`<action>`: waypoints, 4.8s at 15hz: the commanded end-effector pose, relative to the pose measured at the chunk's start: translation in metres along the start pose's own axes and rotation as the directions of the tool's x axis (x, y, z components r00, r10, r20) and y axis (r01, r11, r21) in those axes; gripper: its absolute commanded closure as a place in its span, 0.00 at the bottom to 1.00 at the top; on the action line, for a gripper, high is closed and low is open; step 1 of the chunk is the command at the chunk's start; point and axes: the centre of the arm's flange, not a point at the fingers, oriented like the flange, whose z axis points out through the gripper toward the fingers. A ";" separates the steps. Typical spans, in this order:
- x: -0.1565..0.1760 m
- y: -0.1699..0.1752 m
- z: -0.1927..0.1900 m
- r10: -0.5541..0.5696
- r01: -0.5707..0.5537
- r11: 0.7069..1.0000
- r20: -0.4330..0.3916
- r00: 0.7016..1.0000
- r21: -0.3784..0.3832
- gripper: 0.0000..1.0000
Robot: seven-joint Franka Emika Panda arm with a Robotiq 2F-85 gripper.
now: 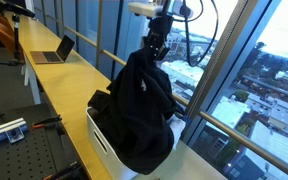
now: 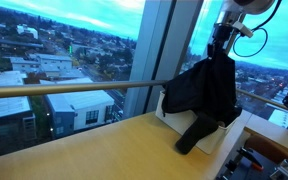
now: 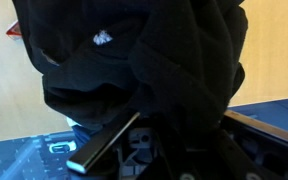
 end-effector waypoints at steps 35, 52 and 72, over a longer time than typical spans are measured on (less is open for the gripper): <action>0.005 0.019 0.144 -0.031 0.030 0.987 -0.002 1.000 -0.160 0.31; -0.066 -0.225 0.144 -0.582 0.589 0.800 0.095 0.808 -0.110 0.00; -0.031 -0.193 0.276 -0.864 0.910 0.322 0.474 0.169 0.262 0.00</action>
